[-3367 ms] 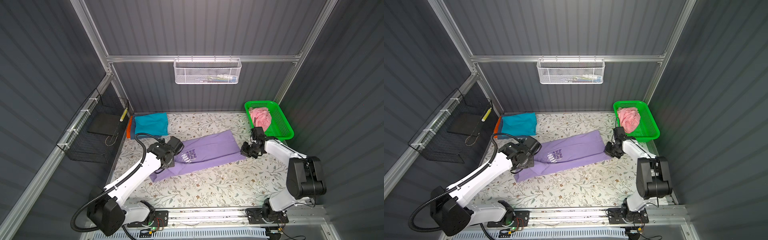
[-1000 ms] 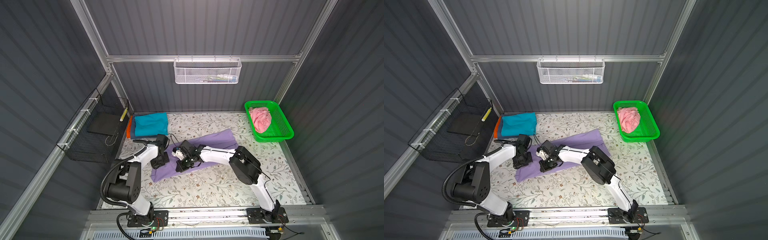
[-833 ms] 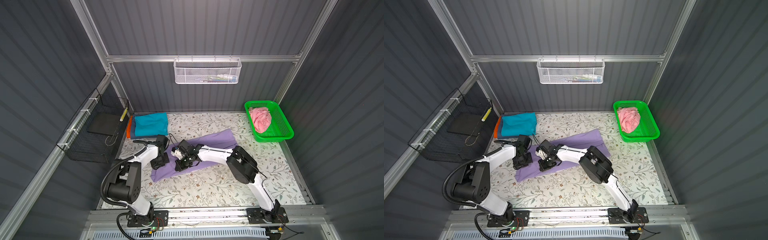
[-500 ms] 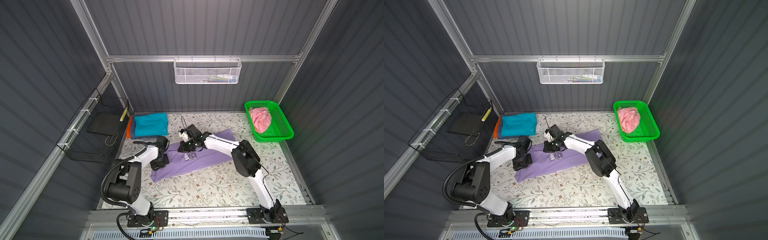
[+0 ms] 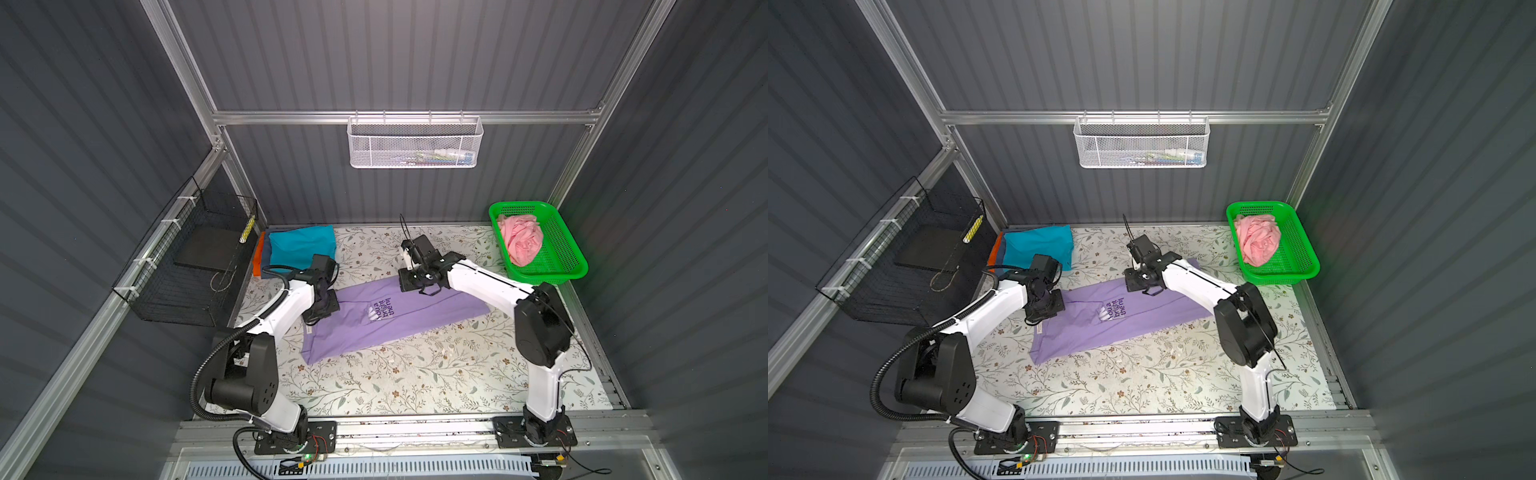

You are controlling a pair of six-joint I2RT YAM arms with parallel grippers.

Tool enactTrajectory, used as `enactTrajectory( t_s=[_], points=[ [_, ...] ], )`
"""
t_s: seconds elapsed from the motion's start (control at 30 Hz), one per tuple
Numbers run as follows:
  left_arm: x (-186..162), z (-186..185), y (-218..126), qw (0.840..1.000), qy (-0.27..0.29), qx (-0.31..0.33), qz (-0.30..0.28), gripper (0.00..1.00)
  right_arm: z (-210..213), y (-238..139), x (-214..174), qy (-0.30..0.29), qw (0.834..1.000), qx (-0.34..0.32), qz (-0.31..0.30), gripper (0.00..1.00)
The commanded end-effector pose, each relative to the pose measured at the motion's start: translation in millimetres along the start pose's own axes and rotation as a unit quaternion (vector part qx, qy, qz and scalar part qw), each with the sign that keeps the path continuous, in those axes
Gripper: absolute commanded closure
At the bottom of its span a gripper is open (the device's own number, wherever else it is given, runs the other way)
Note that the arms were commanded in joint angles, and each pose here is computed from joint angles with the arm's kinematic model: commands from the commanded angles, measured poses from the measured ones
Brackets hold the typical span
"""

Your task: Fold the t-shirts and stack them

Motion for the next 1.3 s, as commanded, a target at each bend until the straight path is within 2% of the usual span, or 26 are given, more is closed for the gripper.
enactTrajectory(
  t_s=[0.0, 0.13, 0.43, 0.53, 0.67, 0.8, 0.87, 1.03, 1.17, 1.27],
  points=[
    [4, -22, 13, 1.0, 0.019, 0.003, 0.017, 0.99, -49, 5, -40, -0.021, 0.992, -0.117, 0.05, 1.0],
    [6, -33, 35, 0.999, 0.016, -0.007, 0.03, 1.0, -75, 8, -66, -0.004, 0.986, -0.15, 0.068, 0.98],
    [2, -55, 73, 0.998, 0.028, -0.003, 0.059, 1.0, -97, 26, -98, -0.005, 0.969, -0.215, 0.124, 0.94],
    [2, -69, 85, 0.997, 0.042, -0.004, 0.06, 1.0, -105, 20, -122, 0.01, 0.966, -0.217, 0.143, 0.94],
    [4, -92, 104, 0.995, 0.068, -0.001, 0.069, 1.0, -111, 1, -159, 0.06, 0.963, -0.205, 0.165, 0.92],
    [15, -135, 112, 0.992, 0.109, -0.027, 0.053, 1.0, -108, -18, -195, 0.096, 0.961, -0.182, 0.183, 0.9],
    [25, -159, 116, 0.989, 0.137, -0.039, 0.043, 1.0, -98, -23, -208, 0.08, 0.964, -0.174, 0.184, 0.9],
    [69, -204, 128, 0.983, 0.174, -0.066, 0.001, 0.99, -46, -20, -220, -0.044, 0.979, -0.11, 0.164, 0.92],
    [99, -228, 135, 0.974, 0.202, -0.095, -0.033, 0.97, -5, -11, -205, -0.103, 0.984, -0.063, 0.131, 0.91],
    [118, -237, 143, 0.969, 0.207, -0.128, -0.047, 0.97, 33, 4, -183, -0.135, 0.984, -0.003, 0.116, 0.9]
  ],
)
Point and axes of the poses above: each gripper's point midway between its finger pads, its own y axis out along the fingers, its own z axis along the line the jaws close on, x = y × z, the point moved 10 cm from there along -y, back along the fingers, and after that the axes turned 8 degrees about y, right-handed, at the moved point
